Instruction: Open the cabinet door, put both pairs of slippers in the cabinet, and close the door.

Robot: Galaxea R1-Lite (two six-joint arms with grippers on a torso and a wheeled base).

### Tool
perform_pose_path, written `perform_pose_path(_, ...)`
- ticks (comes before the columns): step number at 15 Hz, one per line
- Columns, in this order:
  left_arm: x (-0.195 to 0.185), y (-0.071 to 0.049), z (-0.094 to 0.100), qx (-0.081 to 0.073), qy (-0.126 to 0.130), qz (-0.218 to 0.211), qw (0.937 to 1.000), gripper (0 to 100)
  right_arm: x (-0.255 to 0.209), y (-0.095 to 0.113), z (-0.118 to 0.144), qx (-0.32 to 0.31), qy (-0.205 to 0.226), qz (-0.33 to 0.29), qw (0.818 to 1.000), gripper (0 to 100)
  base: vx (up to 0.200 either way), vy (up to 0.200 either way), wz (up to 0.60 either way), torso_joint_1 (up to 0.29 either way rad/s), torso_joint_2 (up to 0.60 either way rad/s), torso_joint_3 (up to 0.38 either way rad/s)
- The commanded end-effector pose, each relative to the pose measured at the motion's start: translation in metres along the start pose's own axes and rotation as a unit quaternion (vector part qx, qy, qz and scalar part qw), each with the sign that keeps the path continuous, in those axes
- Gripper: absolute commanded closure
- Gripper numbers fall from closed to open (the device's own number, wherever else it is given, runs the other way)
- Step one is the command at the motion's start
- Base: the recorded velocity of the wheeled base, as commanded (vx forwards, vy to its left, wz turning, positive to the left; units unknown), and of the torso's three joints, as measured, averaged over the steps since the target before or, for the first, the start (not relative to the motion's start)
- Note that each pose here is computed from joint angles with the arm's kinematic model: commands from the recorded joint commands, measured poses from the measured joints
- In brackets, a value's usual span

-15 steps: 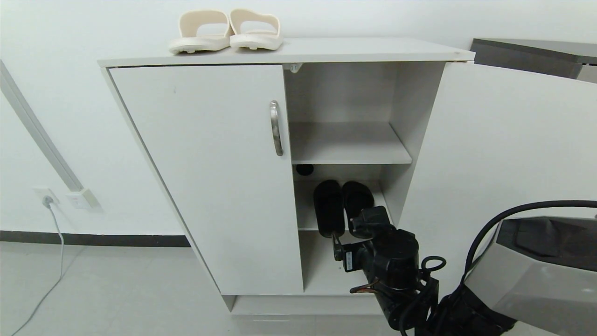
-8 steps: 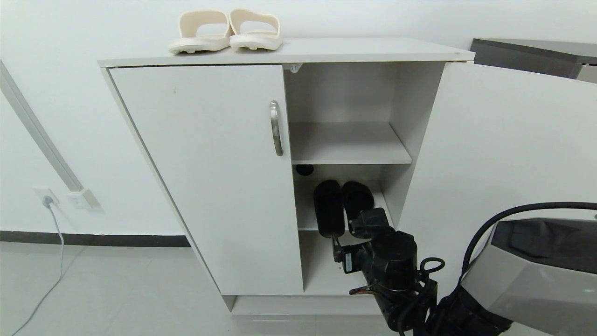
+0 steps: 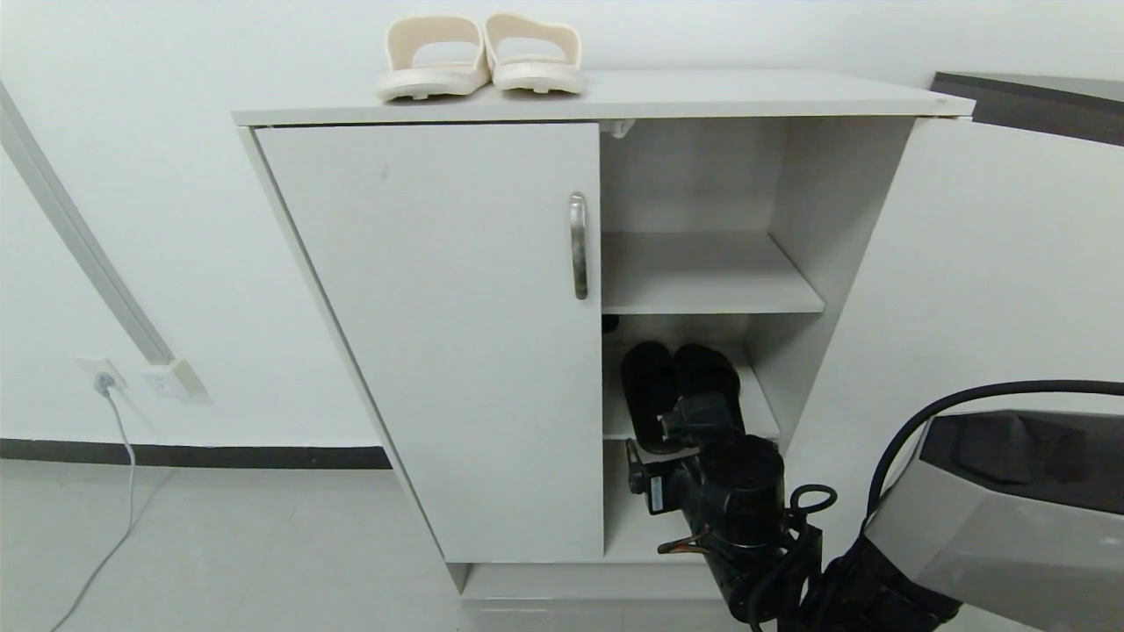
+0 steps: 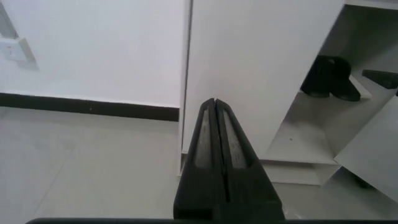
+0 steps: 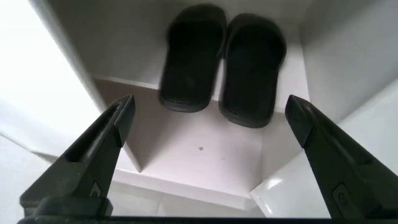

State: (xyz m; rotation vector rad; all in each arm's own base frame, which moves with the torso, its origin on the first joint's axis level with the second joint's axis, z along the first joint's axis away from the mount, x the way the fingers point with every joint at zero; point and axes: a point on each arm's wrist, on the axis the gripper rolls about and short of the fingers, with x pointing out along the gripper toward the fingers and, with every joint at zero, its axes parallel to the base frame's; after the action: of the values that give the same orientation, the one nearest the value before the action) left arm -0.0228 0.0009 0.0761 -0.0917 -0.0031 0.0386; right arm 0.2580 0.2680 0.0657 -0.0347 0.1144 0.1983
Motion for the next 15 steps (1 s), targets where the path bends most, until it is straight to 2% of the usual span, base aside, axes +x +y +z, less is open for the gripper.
perform_pose_path(1,0.0,0.0,0.0,0.0,0.0,0.001,1.0,100,-0.0008,0.0009,-0.0009,-0.001,0.001,0.002,1.0,0,0.0,0.2,0.0,0.007,0.0,0.002)
perform_pose_path(10,0.0,0.0,0.0,-0.001,0.0,0.001,1.0,100,-0.0014,0.0005,0.0012,0.002,-0.003,0.0,1.0,0,0.0,0.2,0.0,0.002,0.0,0.005)
perform_pose_path(15,0.0,0.0001,0.0,-0.002,0.0,0.003,1.0,100,-0.0047,-0.0016,0.0024,-0.012,-0.018,0.008,1.0,0,0.0,0.0,0.0,0.0,0.0,0.0)
